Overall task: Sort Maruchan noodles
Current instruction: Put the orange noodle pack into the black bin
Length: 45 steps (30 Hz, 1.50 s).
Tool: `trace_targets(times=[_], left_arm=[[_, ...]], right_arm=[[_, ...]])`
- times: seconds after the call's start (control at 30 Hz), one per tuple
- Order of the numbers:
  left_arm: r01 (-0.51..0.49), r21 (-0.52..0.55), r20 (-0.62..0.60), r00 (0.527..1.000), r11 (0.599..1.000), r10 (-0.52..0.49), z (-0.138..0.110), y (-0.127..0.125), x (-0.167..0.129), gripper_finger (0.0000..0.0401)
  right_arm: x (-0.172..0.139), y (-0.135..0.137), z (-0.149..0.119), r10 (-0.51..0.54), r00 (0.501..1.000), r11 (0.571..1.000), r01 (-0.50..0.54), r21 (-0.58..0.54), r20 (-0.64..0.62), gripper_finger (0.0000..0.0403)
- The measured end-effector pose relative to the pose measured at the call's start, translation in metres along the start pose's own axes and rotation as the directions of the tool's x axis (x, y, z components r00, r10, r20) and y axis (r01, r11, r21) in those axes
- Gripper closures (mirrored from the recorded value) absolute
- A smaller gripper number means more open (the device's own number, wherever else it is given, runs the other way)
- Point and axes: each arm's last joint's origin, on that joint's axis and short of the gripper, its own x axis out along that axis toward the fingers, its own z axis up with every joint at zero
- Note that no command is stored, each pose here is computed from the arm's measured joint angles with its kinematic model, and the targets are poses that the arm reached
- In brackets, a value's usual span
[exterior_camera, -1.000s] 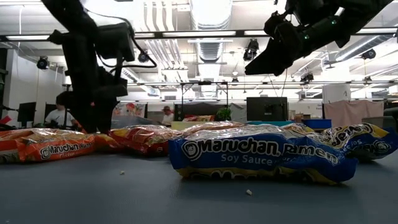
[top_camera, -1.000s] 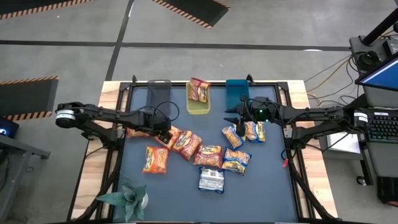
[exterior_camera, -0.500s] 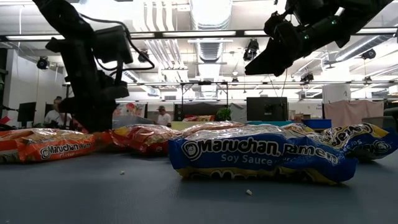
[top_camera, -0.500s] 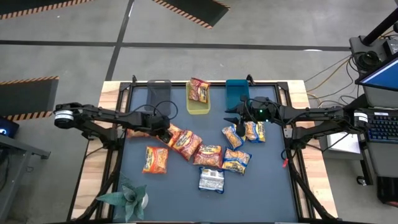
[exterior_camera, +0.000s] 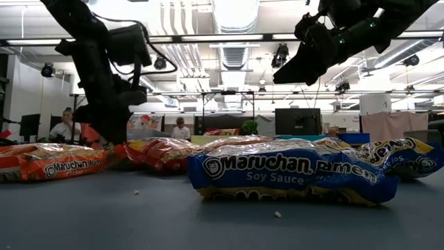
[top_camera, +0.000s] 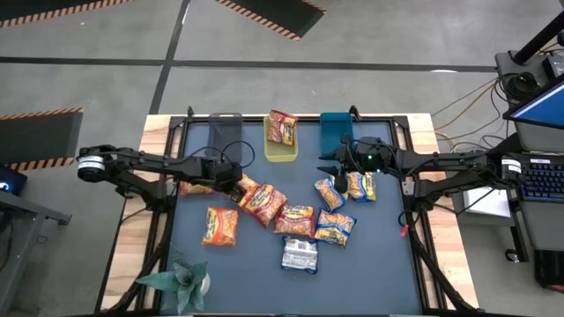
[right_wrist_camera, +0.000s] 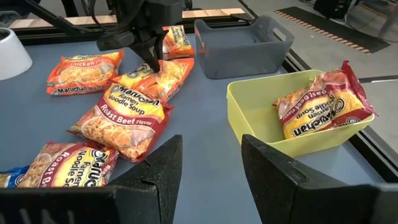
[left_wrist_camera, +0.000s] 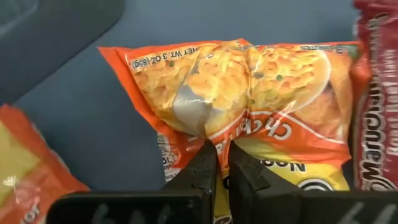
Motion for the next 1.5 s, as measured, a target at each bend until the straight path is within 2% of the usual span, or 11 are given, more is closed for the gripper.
trace_targets(times=[0.3,0.5,0.67,0.9,0.97,1.0,1.13,1.2,1.23,1.3,1.5], left_arm=[[0.114,0.167,0.115,0.984,0.979,-0.135,0.011,-0.016,-0.038,0.0401],[0.15,0.318,0.235,0.944,0.936,-0.231,0.023,-0.019,-0.073,0.0401],[0.015,0.425,0.345,0.922,0.905,-0.178,0.036,-0.019,-0.095,0.0401],[-0.239,0.409,0.484,0.875,0.881,0.013,0.064,-0.012,-0.123,0.0401],[-0.337,0.426,0.488,0.867,0.84,0.101,0.072,-0.007,-0.125,0.0401],[-0.392,0.447,0.484,0.862,0.804,0.152,0.075,-0.003,-0.124,0.0401],[-0.564,0.57,0.463,0.821,0.597,0.334,0.085,0.01,-0.114,0.0401],[-0.576,0.659,0.436,0.817,0.484,0.378,0.09,0.017,-0.108,0.0401],[-0.574,0.689,0.424,0.815,0.443,0.396,0.092,0.02,-0.106,0.0401],[-0.573,0.716,0.41,0.807,0.398,0.424,0.098,0.027,-0.101,0.0401],[-0.606,0.713,0.401,0.765,0.353,0.504,0.12,0.055,-0.094,0.0401]], right_arm=[[0.0,0.0,-0.006,0.001,1.0,1.0,-0.001,0.001,-0.017,0.0248],[0.0,0.0,-0.008,0.001,1.0,1.0,-0.001,0.002,-0.024,0.0248],[0.0,0.0,-0.009,0.001,1.0,1.0,-0.001,0.003,-0.026,0.0248],[0.0,0.0,-0.01,0.001,1.0,1.0,-0.001,0.003,-0.028,0.0248],[0.0,0.0,-0.01,0.001,1.0,1.0,-0.001,0.003,-0.029,0.0248],[0.0,0.0,-0.01,0.001,1.0,1.0,-0.001,0.003,-0.03,0.0248],[0.0,0.001,-0.011,0.002,1.0,1.0,-0.002,0.004,-0.031,0.0248],[0.0,0.001,-0.011,0.003,1.0,1.0,-0.003,0.003,-0.031,0.0248],[0.001,0.001,-0.011,0.005,1.0,1.0,-0.005,0.002,-0.031,0.0248],[0.001,0.002,-0.011,0.008,0.999,1.0,-0.008,0.004,-0.031,0.0248],[0.001,0.003,-0.011,0.012,0.999,1.0,-0.012,0.002,-0.032,0.0248]])
